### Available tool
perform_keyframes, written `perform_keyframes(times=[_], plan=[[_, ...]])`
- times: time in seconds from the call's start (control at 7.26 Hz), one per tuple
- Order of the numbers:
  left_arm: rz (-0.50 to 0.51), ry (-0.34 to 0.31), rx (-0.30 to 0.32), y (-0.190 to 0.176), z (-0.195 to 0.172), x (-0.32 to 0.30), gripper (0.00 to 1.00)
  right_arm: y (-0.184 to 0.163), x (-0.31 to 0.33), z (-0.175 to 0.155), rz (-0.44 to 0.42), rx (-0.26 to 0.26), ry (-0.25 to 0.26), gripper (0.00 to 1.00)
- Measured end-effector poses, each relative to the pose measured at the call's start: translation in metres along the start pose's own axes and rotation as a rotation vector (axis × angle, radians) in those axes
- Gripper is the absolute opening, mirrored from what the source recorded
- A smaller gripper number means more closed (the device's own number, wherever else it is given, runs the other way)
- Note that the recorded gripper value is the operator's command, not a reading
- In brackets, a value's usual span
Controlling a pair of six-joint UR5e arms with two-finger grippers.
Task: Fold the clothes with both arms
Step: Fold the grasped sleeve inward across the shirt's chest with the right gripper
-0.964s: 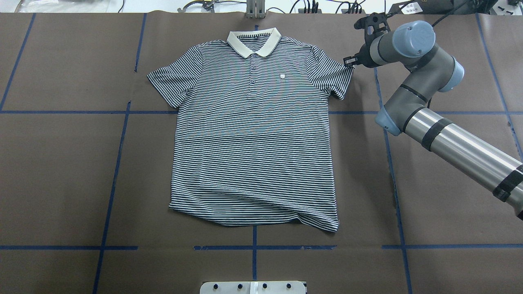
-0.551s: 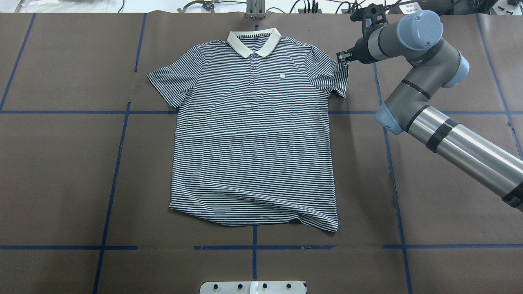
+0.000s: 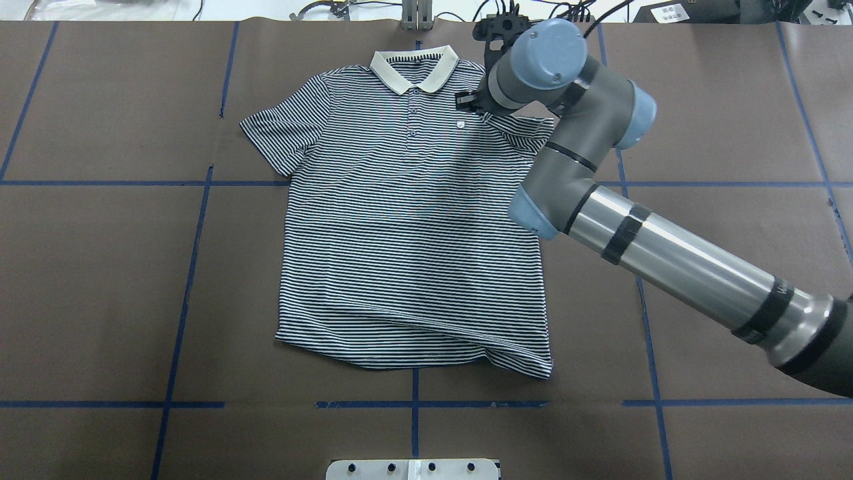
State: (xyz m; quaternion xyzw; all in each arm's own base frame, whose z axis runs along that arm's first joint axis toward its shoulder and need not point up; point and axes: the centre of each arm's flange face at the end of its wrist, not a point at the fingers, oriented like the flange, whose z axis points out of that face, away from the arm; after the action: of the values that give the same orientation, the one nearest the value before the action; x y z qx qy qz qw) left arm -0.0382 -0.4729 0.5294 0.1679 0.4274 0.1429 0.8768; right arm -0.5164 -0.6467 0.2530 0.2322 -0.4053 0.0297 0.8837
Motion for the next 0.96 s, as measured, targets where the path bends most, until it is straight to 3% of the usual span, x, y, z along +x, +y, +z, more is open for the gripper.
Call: perform_keyframes(times=[0.28,0.41,0.55,0.96], plan=[[0.003,-0.001,0.004,-0.001,-0.002,0.002,1.0,-0.003,-0.031,0.03,-0.002,0.005,0.08,0.0],[0.003,-0.001,0.005,-0.001,-0.003,0.003,1.0,0.002,-0.046,0.045,-0.012,0.014,0.119,0.54],[0.005,-0.001,0.006,-0.001,-0.003,0.003,1.0,0.006,-0.051,0.054,-0.018,0.02,0.145,1.0],[0.015,-0.001,0.012,-0.005,-0.004,0.006,1.0,0.0,-0.045,0.057,-0.013,0.046,0.175,1.0]])
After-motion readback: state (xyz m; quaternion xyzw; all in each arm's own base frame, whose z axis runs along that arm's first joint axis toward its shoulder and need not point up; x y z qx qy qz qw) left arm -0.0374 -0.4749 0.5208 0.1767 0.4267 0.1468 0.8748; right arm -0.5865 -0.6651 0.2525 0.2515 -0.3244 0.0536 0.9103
